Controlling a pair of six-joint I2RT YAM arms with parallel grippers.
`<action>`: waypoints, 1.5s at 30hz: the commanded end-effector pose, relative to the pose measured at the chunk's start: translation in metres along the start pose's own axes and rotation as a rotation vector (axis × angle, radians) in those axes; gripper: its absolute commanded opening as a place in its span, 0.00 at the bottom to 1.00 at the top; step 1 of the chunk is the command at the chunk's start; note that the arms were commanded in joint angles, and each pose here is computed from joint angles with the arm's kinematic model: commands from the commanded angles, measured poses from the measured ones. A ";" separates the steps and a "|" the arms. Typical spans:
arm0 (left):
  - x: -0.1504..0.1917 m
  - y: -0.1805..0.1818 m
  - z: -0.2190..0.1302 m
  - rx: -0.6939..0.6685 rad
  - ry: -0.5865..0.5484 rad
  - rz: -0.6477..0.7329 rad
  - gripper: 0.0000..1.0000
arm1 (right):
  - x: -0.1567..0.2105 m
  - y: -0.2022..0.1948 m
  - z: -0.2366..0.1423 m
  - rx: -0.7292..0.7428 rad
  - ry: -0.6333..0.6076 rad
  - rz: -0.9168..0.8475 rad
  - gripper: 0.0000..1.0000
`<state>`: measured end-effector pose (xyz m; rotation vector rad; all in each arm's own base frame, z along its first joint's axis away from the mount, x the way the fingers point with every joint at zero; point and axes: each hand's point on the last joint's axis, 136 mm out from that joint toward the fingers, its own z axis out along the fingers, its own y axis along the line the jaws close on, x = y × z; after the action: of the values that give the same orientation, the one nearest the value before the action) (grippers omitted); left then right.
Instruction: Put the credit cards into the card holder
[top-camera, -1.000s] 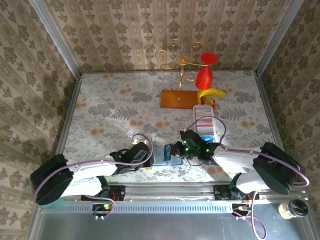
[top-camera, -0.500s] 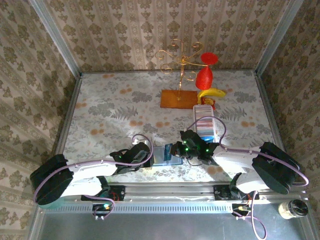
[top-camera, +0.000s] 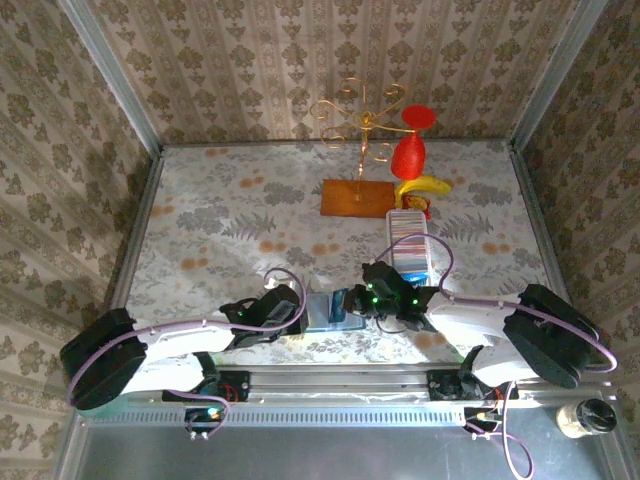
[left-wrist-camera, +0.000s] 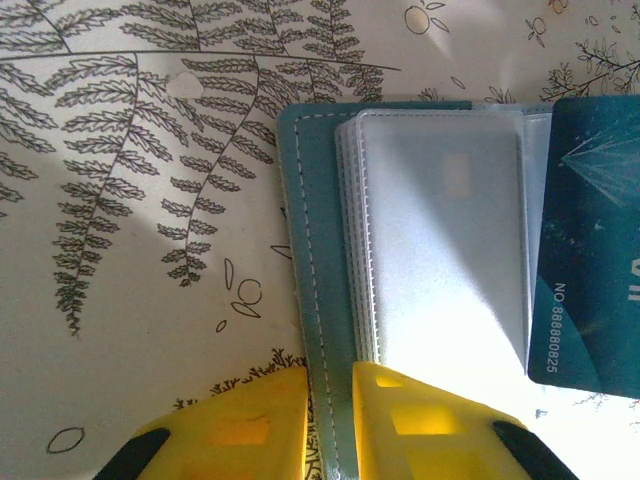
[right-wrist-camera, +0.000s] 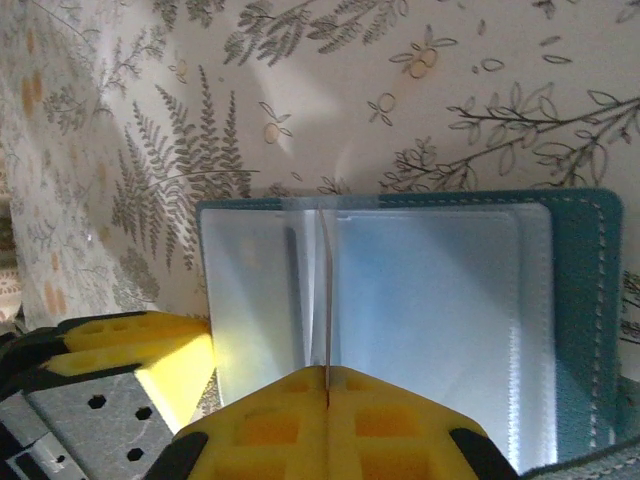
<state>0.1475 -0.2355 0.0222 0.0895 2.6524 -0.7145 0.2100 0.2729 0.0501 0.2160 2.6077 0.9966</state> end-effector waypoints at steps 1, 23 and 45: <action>-0.002 -0.007 -0.001 0.013 -0.003 -0.008 0.19 | 0.002 -0.006 0.002 0.009 -0.010 -0.012 0.00; -0.002 -0.008 0.000 0.012 -0.001 -0.004 0.20 | 0.008 -0.002 0.008 -0.025 0.012 -0.002 0.00; 0.001 -0.006 0.001 0.008 0.008 -0.007 0.19 | 0.020 0.009 0.022 -0.053 0.107 0.011 0.06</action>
<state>0.1470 -0.2354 0.0209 0.0917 2.6563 -0.7095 0.2047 0.2934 0.0416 0.1702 2.6305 1.1125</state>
